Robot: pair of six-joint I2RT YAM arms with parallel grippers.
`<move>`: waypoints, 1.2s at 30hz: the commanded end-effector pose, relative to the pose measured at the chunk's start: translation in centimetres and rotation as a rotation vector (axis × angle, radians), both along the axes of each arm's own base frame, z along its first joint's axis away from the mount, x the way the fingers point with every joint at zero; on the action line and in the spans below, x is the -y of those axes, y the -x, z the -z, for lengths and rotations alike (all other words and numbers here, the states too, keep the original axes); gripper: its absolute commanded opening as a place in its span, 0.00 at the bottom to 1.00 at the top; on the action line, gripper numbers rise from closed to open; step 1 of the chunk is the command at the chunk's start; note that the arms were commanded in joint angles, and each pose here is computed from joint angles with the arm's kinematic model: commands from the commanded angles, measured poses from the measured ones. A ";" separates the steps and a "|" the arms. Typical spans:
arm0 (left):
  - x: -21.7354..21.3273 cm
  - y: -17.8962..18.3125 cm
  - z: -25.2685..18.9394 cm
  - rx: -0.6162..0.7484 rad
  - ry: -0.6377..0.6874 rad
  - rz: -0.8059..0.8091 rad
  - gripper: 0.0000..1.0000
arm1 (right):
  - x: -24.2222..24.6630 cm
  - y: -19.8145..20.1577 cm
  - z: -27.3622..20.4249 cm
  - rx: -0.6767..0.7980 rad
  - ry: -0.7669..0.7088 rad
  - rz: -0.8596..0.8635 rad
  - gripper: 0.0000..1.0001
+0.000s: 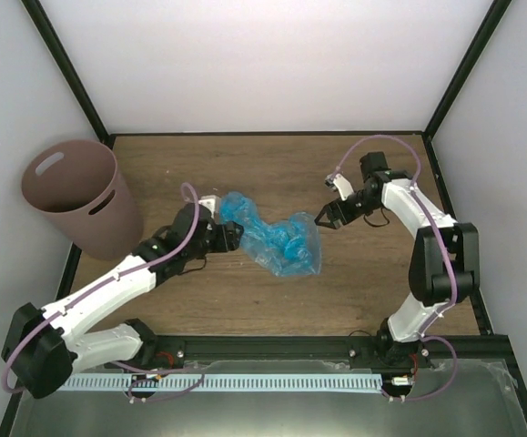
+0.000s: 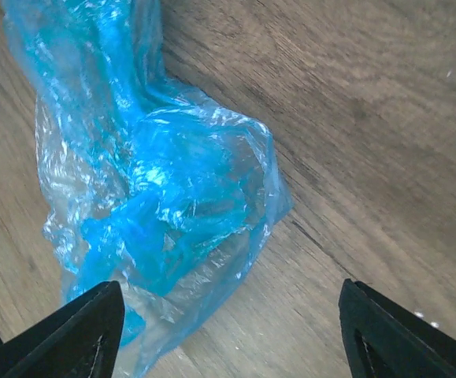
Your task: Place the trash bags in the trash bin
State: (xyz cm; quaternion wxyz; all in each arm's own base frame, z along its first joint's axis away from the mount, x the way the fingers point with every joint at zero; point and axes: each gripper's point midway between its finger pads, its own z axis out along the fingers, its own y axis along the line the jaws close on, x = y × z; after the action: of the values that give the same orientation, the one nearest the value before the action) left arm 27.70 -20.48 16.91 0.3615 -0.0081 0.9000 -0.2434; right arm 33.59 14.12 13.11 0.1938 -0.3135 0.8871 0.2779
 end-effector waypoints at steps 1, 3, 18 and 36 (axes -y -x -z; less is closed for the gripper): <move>5.8 2.8 -0.5 -0.017 0.083 0.268 0.74 | -0.9 -1.2 -0.2 -0.051 -0.077 0.065 0.77; 7.3 2.7 -0.3 -0.025 0.070 0.308 0.70 | -0.8 -0.8 1.1 -0.096 -0.063 0.073 0.78; 16.6 -0.3 5.0 -0.116 0.013 0.441 0.76 | -1.7 3.2 7.0 -0.263 -0.103 0.061 0.39; 18.4 -1.8 8.0 -0.113 -0.074 0.470 0.39 | -2.4 3.5 4.0 -0.173 -0.182 0.025 0.02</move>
State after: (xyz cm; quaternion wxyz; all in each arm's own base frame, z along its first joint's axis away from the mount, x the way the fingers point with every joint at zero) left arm 28.07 -38.21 6.12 0.2066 0.1932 0.9182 -0.2772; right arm 29.89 16.38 7.58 0.1209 -0.2428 0.8837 0.3815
